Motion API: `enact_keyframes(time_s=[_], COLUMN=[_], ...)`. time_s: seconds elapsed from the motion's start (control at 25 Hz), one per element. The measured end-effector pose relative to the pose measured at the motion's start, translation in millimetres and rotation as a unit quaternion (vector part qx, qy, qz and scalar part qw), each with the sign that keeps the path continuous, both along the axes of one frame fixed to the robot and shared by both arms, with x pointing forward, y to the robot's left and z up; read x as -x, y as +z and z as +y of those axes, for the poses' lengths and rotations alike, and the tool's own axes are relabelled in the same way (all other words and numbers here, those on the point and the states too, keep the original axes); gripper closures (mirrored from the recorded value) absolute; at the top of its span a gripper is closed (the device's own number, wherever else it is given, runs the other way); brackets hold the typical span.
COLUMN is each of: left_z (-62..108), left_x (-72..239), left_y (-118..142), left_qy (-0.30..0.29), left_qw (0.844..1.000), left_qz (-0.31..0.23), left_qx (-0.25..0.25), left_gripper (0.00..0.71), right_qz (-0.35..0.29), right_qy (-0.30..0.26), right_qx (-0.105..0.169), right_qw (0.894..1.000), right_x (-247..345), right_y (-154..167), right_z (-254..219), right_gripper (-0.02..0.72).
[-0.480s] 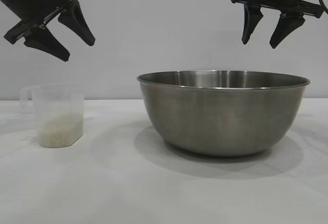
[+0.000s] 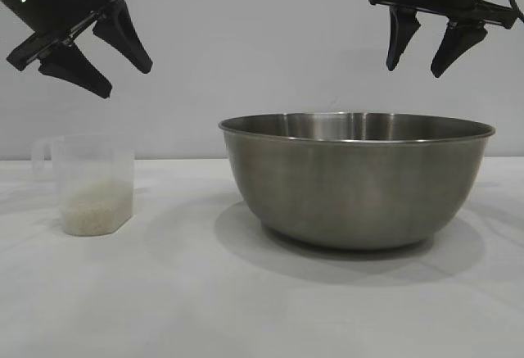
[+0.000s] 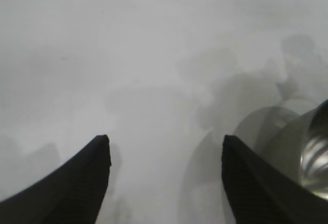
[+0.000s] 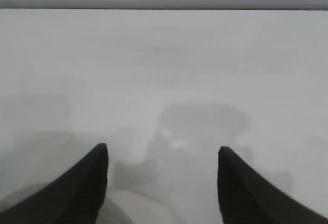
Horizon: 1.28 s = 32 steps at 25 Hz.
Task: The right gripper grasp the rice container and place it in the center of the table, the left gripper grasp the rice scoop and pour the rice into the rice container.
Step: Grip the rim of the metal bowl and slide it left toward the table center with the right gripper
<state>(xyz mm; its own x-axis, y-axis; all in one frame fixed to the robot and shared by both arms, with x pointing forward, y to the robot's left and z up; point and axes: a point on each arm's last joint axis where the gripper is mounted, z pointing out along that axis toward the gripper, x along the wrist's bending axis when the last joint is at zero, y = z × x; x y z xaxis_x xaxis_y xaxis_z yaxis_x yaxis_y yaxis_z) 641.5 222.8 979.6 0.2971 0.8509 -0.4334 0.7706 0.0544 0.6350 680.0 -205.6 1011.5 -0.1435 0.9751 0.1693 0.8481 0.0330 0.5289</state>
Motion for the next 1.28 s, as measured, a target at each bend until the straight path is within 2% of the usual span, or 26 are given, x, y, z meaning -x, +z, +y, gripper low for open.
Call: enact_keyframes(time_s=[0.12,0.28,0.52,0.68,0.76,0.84,1.0,1.08,1.28], left_z=[0.0,-0.1,-0.3,-0.3,-0.3,-1.0,-1.1,-1.1,-1.4], left_x=[0.0,0.0,0.2,0.2,0.2,0.3,0.4,0.4,0.7], left_y=[0.0,0.0,0.0,0.0,0.0,0.0,0.0,0.0,0.0], left_qy=[0.000,0.000,-0.001,-0.001,-0.001,-0.002,-0.003,-0.003,-0.004], left_qw=[1.000,1.000,1.000,1.000,1.000,1.000,1.000,1.000,1.000], left_qz=[0.000,0.000,0.001,0.001,0.001,0.001,0.001,0.001,0.002], left_qx=[0.000,0.000,0.001,0.000,0.000,0.001,0.001,0.001,0.002], left_gripper=[0.249,0.249,0.249,0.249,0.249,0.249,0.249,0.249,0.249], right_qz=[0.018,0.044,0.055,0.124,0.150,0.157,0.177,0.196,0.247], right_qy=[0.003,0.013,0.026,0.040,0.045,0.046,0.064,0.072,0.079], right_qx=[0.002,0.019,0.032,0.043,0.046,0.033,-0.019,-0.018,0.009], right_qw=[1.000,0.999,0.998,0.991,0.987,0.986,0.982,0.978,0.966], right_x=[2.9,10.0,38.0,62.4,67.2,69.0,74.3,80.2,94.0], right_y=[-1.7,1.3,45.9,59.9,58.9,59.6,53.8,43.7,13.8], right_z=[-0.1,-2.4,-8.1,-11.6,-12.1,-10.0,0.0,4.1,5.0], right_gripper=[0.307,0.307,0.307,0.307,0.307,0.307,0.307,0.307,0.307])
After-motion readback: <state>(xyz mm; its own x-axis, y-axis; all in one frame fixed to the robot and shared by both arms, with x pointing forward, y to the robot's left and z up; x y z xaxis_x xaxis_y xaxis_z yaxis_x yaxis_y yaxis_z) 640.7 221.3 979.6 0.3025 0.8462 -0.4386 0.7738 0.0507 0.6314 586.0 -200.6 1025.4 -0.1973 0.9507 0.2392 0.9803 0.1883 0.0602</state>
